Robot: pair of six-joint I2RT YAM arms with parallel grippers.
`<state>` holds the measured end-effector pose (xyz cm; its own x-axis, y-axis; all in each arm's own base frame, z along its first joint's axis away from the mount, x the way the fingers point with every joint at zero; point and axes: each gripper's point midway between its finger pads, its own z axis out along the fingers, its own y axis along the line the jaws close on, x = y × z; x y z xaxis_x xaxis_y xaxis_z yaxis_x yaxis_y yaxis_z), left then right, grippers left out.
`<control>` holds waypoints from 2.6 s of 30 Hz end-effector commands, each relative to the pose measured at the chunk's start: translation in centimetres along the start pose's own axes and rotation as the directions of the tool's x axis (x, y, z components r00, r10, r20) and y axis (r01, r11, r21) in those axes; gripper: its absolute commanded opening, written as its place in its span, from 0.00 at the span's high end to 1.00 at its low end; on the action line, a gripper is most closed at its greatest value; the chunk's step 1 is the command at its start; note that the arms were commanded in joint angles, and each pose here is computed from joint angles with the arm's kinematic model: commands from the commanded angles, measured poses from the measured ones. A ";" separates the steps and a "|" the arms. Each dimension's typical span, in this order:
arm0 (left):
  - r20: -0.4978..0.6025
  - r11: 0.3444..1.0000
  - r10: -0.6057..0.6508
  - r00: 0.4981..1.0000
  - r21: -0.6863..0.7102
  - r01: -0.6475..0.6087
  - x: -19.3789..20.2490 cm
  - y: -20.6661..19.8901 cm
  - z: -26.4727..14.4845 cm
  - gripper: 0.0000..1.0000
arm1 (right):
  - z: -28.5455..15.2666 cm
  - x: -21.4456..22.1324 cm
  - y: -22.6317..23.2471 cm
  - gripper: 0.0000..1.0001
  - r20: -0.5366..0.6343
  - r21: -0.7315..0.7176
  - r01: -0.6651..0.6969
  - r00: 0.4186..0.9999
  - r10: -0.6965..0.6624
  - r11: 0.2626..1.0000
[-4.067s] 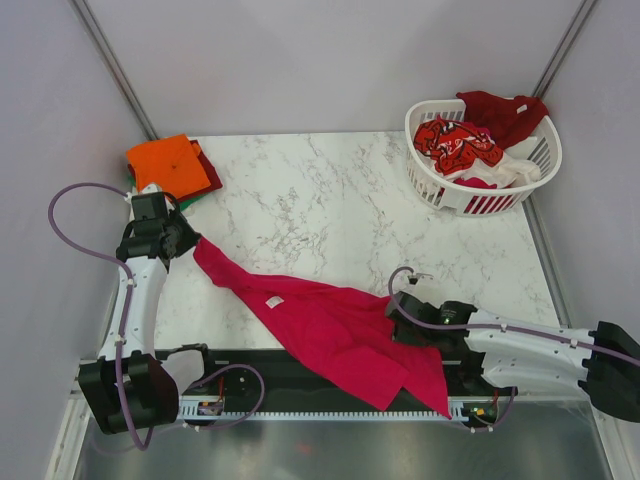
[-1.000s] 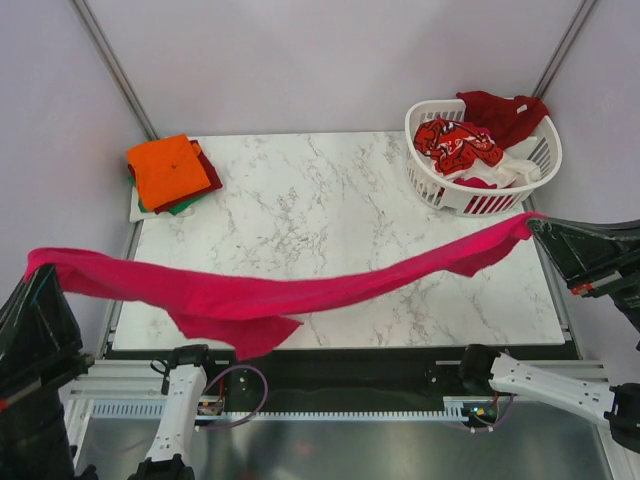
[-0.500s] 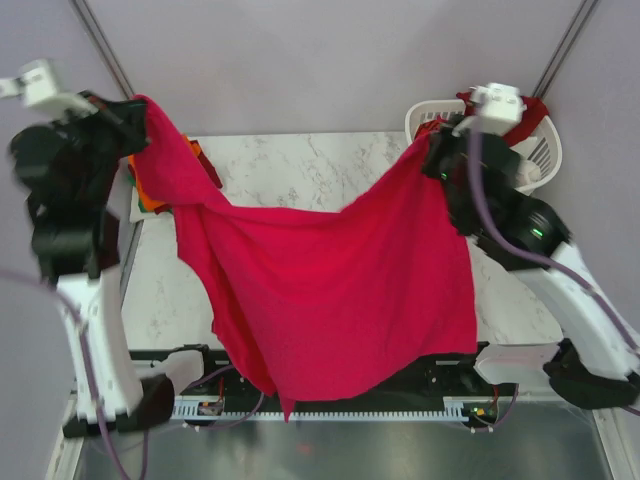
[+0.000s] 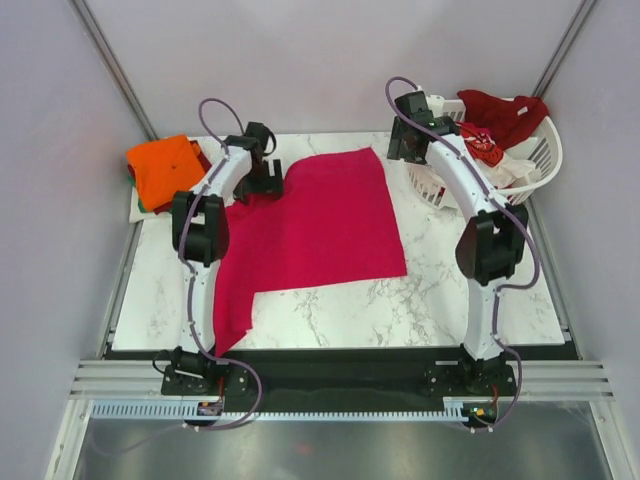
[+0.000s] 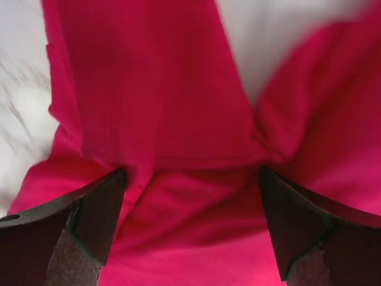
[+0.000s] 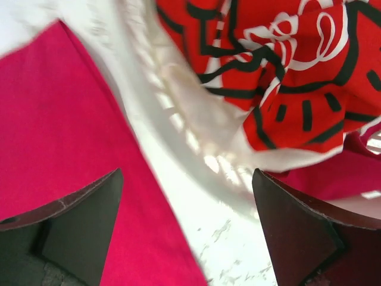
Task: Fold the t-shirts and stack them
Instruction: Flatten the tshirt out
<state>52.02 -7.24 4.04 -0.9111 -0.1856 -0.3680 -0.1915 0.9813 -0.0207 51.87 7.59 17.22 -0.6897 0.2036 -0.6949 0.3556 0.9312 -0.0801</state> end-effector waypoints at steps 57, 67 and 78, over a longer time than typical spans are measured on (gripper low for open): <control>0.227 0.998 -0.002 0.974 0.057 -0.012 10.4 1.2 -13.4 0.30 | -18.5 19.9 -3.2 0.17 -0.139 -0.614 -0.190 0.982 0.132 0.766; 0.226 0.990 0.062 0.972 -0.134 -0.032 4.2 2.5 -7.6 0.37 | -18.3 23.6 6.6 0.18 -0.128 -0.696 0.017 0.981 -0.148 0.718; 0.269 0.995 0.044 0.962 -0.096 -0.019 -2.1 1.0 -4.8 0.43 | -14.5 27.2 6.2 0.17 -0.147 -0.653 0.099 0.956 -0.254 0.751</control>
<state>50.14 -6.47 8.23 -0.8088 -0.1176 -0.5763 -0.2082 0.9736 0.0936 25.48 23.17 8.60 -0.8602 0.0231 -0.5095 -0.1856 0.9162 0.3550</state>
